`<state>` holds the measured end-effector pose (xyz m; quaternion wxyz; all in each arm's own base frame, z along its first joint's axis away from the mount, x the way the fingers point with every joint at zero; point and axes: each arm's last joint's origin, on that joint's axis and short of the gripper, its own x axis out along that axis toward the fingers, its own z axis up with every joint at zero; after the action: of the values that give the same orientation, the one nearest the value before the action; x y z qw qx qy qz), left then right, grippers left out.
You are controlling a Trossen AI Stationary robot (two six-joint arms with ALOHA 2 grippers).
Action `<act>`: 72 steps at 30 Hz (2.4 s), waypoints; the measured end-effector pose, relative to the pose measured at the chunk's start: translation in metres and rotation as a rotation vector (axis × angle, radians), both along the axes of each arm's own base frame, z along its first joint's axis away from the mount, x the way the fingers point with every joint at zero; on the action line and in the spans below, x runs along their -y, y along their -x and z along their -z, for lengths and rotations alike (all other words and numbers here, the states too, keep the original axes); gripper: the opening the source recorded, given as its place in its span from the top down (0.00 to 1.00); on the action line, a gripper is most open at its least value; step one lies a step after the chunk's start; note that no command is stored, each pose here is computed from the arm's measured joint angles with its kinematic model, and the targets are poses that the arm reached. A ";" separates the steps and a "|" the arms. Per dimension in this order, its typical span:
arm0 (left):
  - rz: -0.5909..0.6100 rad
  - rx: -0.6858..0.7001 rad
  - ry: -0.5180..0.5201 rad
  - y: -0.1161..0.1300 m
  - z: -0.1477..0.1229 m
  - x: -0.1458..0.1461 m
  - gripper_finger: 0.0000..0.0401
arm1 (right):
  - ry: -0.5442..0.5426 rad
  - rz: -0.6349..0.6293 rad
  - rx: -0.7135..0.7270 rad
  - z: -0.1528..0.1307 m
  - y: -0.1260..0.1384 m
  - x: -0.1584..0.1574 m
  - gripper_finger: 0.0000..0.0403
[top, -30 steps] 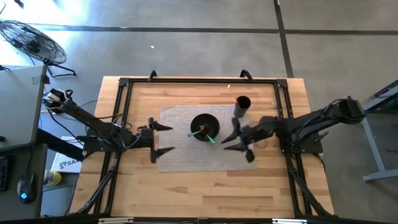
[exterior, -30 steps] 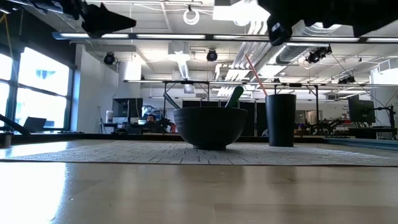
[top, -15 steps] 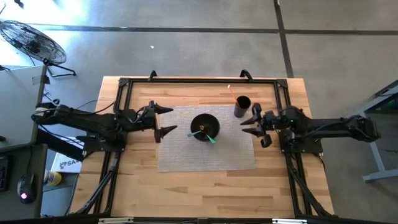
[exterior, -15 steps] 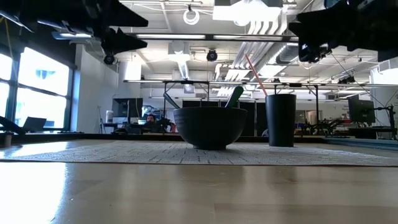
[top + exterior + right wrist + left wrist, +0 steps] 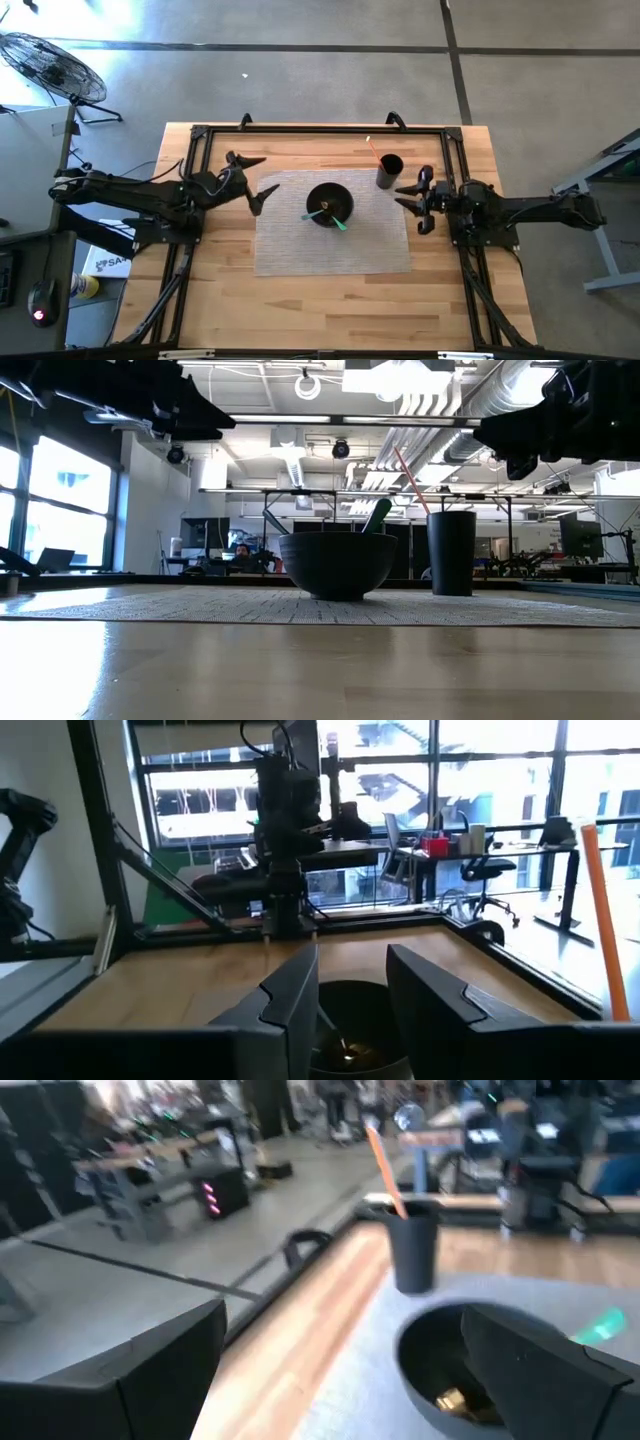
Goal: Pick & Place Utensil
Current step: Return to Home Position
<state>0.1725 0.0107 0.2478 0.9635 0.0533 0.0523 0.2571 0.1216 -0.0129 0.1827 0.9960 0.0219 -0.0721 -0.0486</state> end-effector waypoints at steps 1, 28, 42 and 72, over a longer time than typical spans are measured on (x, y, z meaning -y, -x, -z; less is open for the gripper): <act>-0.010 0.014 -0.007 0.000 -0.002 0.000 0.01 | -0.009 -0.004 0.008 -0.001 0.001 0.000 0.72; 0.071 -0.048 0.006 -0.001 0.005 0.002 0.01 | -0.059 -0.194 -0.021 0.003 0.023 -0.010 0.72; 0.210 -0.053 0.121 -0.002 0.009 0.006 0.01 | -0.089 -0.008 -0.085 0.011 0.022 -0.004 0.72; 0.367 0.030 0.136 0.023 0.002 0.010 0.36 | -0.059 -0.004 -0.087 0.011 0.022 -0.004 0.72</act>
<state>0.1499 0.0011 0.2457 0.9962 -0.0073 0.0448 0.0740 0.0999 -0.0085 0.1714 0.9972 0.0493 -0.0272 -0.0496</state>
